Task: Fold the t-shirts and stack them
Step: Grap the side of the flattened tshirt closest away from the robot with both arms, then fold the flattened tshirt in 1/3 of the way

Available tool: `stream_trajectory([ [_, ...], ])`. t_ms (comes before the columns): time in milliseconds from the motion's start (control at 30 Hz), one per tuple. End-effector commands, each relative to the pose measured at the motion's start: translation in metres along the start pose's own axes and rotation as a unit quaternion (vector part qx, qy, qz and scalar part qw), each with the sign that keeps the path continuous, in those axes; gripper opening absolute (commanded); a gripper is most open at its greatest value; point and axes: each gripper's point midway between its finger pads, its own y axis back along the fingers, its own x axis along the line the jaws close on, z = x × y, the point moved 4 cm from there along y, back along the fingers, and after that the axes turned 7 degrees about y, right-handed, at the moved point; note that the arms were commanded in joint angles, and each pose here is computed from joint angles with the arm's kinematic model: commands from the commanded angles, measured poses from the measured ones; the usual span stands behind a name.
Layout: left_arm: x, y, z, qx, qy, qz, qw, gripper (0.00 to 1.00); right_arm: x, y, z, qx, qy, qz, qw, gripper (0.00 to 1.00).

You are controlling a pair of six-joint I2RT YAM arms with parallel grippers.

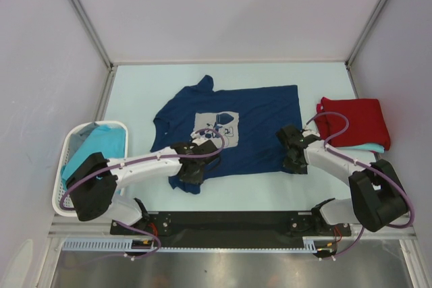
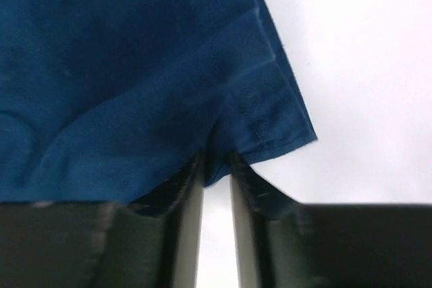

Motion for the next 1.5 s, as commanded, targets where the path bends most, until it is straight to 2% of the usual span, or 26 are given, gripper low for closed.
stream_trajectory([
  [0, -0.002, 0.004, 0.007, -0.014, 0.002, -0.013, 1.0, 0.0, -0.005, -0.003, -0.007, 0.007, -0.005, -0.007, 1.0, 0.21],
  [33, -0.002, 0.004, 0.007, -0.014, 0.002, -0.013, 1.0, 0.0, -0.005, -0.002, -0.007, 0.007, -0.006, -0.007, 1.0, 0.12],
  [100, -0.002, 0.004, 0.007, -0.014, 0.002, -0.014, 1.0, 0.0, -0.005, -0.001, -0.006, 0.005, -0.006, -0.008, 1.0, 0.01],
  [133, -0.002, 0.004, 0.007, -0.013, 0.002, -0.012, 1.0, 0.0, -0.005, 0.0, -0.005, 0.003, -0.007, -0.008, 1.0, 0.0],
  [300, 0.001, 0.011, 0.012, -0.031, 0.015, -0.008, 0.999, 0.0, -0.005, 0.019, 0.004, -0.034, 0.0, -0.013, 0.999, 0.0],
  [433, 0.01, 0.041, 0.029, -0.081, 0.04, -0.011, 0.996, 0.0, -0.002, 0.06, 0.022, -0.108, 0.014, -0.004, 0.994, 0.0],
  [567, 0.015, 0.089, 0.057, -0.142, 0.071, -0.024, 0.987, 0.0, -0.011, 0.091, 0.037, -0.142, 0.012, -0.005, 0.99, 0.0],
  [667, 0.021, 0.108, 0.071, -0.163, 0.087, -0.022, 0.983, 0.0, -0.013, 0.105, 0.048, -0.163, 0.009, 0.001, 0.987, 0.0],
  [1033, 0.048, 0.117, 0.085, -0.177, 0.124, 0.008, 0.976, 0.0, -0.026, 0.124, 0.069, -0.195, -0.006, -0.001, 0.981, 0.0],
  [1467, 0.094, 0.176, 0.136, -0.261, 0.183, 0.029, 0.947, 0.0, -0.041, 0.153, 0.102, -0.238, -0.025, 0.015, 0.971, 0.0],
])
